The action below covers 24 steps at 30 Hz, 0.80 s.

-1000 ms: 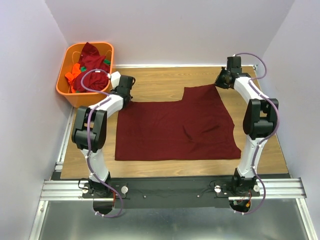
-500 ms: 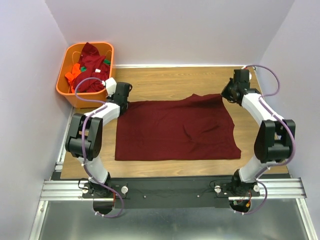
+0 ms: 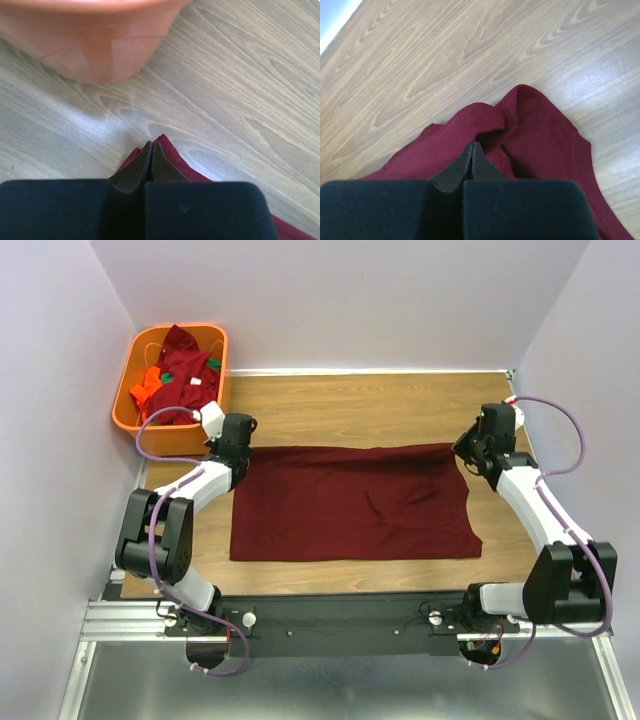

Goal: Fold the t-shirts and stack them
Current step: Fold the tshirt

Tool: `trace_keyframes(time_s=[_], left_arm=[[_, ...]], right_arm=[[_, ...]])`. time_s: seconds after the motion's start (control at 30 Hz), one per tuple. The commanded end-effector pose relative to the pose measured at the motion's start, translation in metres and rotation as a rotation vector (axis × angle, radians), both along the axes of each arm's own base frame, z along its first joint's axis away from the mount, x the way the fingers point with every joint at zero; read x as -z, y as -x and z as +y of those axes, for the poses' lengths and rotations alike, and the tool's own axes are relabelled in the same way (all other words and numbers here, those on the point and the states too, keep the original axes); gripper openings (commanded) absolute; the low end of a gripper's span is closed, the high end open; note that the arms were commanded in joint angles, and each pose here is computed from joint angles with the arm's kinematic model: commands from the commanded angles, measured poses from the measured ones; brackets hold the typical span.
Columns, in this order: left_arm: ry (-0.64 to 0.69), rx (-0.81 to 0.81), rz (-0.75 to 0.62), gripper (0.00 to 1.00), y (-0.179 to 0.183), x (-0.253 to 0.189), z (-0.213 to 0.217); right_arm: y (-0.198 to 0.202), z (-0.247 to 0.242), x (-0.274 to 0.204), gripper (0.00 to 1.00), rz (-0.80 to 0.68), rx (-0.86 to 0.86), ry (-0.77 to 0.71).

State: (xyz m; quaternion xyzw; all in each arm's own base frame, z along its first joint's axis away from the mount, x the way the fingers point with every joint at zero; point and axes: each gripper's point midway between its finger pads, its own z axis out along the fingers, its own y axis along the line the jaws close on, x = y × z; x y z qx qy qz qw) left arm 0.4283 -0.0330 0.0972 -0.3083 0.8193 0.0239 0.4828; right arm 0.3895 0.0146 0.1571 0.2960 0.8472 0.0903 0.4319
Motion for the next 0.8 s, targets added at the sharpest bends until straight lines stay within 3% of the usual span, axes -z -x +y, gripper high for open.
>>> trace_keyframes(time_s=[0.0,0.77], left_arm=[[0.014,-0.037,-0.071,0.00,0.004,-0.016,0.007],[0.039,-0.047,-0.073,0.00,0.047,-0.002,0.015]], right_arm=[[0.014,-0.012,-0.007,0.01,-0.035,0.083,0.010],[0.081,-0.016,0.014,0.01,-0.021,0.145,-0.032]])
